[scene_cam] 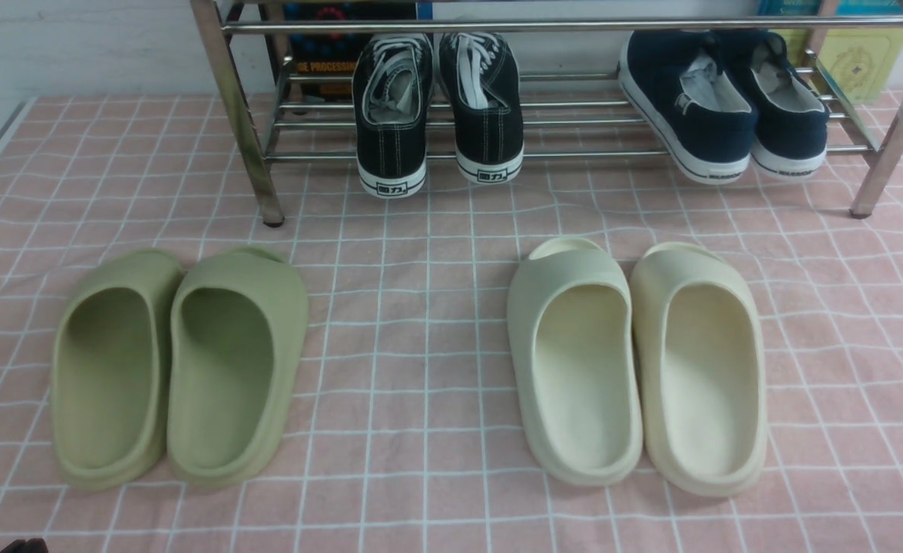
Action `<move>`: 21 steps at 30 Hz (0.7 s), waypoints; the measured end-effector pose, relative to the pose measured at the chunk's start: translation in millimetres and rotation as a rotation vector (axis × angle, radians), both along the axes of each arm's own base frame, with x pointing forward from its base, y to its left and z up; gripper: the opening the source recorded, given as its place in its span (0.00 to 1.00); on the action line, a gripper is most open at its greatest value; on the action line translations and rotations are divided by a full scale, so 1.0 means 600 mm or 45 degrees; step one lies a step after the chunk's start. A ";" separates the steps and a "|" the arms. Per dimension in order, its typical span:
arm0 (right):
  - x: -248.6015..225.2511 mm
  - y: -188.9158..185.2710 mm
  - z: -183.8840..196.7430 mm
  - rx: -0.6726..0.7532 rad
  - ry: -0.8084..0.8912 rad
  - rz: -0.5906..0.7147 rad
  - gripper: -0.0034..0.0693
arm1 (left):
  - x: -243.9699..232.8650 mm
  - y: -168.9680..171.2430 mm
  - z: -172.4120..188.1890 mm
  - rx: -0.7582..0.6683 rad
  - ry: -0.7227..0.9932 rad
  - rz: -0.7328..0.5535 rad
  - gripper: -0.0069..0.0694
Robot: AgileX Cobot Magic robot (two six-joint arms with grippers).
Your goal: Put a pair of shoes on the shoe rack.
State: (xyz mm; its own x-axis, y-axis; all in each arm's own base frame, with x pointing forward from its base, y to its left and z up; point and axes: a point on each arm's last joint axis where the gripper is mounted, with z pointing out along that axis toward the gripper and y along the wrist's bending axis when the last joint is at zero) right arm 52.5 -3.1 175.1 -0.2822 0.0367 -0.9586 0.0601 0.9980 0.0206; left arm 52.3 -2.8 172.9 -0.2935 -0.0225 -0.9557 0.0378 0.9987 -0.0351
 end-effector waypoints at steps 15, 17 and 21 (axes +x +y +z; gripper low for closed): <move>0.000 0.000 0.000 0.000 0.000 0.000 0.38 | 0.000 0.000 0.000 0.000 0.000 0.000 0.19; 0.000 0.000 0.000 0.000 0.000 0.000 0.38 | 0.000 0.000 0.000 0.000 0.000 0.000 0.20; 0.000 0.000 0.000 0.000 0.000 0.000 0.38 | 0.000 0.000 0.000 0.000 0.000 0.000 0.21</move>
State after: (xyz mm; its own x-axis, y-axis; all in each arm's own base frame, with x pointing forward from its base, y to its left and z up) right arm 52.5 -3.1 175.1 -0.2822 0.0367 -0.9586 0.0601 0.9980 0.0206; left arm 52.3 -2.8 172.9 -0.2935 -0.0225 -0.9557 0.0378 0.9987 -0.0351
